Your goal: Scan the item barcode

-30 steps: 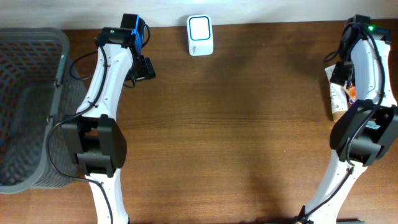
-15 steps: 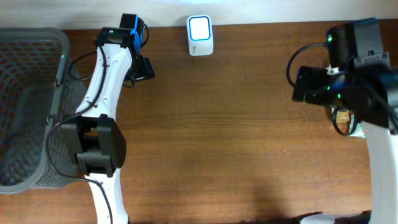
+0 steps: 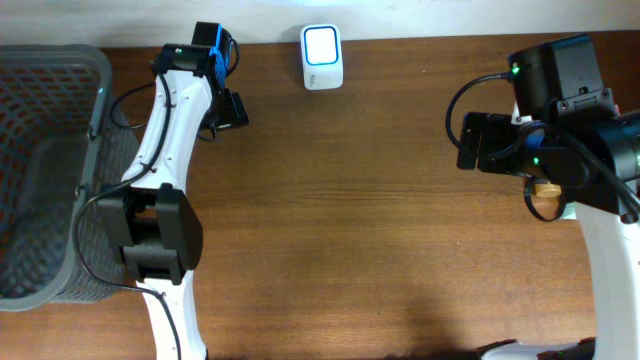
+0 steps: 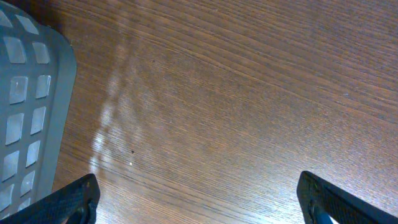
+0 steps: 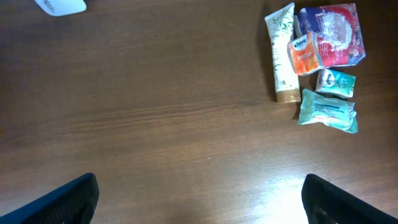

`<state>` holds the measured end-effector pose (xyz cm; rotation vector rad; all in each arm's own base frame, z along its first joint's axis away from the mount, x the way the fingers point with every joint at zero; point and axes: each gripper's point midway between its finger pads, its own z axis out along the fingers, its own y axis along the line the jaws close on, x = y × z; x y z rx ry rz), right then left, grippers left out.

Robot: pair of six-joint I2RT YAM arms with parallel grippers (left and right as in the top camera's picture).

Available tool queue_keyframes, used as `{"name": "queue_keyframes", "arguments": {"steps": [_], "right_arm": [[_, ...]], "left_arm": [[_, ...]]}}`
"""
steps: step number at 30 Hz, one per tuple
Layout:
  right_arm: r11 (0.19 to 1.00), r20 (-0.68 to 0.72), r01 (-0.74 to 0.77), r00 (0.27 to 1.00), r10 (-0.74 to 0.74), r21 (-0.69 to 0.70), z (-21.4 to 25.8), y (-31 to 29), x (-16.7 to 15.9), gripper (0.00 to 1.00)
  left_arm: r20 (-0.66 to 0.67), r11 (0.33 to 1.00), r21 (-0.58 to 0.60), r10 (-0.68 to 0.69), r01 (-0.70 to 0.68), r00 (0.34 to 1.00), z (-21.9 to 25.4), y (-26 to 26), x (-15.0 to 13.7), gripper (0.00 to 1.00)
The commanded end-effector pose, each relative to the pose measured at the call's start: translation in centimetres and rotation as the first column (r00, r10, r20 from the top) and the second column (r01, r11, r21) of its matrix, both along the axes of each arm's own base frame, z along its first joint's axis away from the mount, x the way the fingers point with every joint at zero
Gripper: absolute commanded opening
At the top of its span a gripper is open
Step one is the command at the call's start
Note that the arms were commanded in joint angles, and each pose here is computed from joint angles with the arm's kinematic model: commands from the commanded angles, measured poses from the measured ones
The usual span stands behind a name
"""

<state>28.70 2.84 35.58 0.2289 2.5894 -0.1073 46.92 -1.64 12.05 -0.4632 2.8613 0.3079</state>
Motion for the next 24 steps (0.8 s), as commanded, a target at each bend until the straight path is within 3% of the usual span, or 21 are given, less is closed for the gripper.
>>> {"name": "queue_keyframes", "arguments": {"steps": [1,7,16,19,22,24], "right_arm": [[1.0,0.024,0.025,0.999,-0.026,0.01,0.6,-1.2,-1.5,0.99],[0.995,0.191,0.034,0.98,-0.051,0.091,-1.6,-1.9,-3.0,0.99],[0.982,0.534,-0.064,0.844,-0.042,0.178,-10.2,-1.6,-7.1,0.99],[0.979,0.593,-0.105,0.805,-0.02,0.176,-12.5,-1.0,-6.4,0.99],[0.965,0.697,-0.244,0.709,0.106,0.101,-12.5,0.8,-5.1,0.99],[0.963,0.735,-0.254,0.67,0.105,0.093,-12.7,0.9,-4.9,0.99]], "left_arm": [[0.02,1.0,0.004,0.005,-0.005,1.0,0.7,0.2,0.3,0.99],[0.02,1.0,0.004,0.005,-0.005,1.0,0.7,0.2,0.3,0.99],[0.02,1.0,0.004,0.005,-0.005,1.0,0.7,0.2,0.3,0.99],[0.02,1.0,0.004,0.005,-0.005,1.0,0.7,0.2,0.3,0.99],[0.02,1.0,0.004,0.005,-0.005,1.0,0.7,0.2,0.3,0.99],[0.02,1.0,0.004,0.005,-0.005,1.0,0.7,0.2,0.3,0.99]]}}
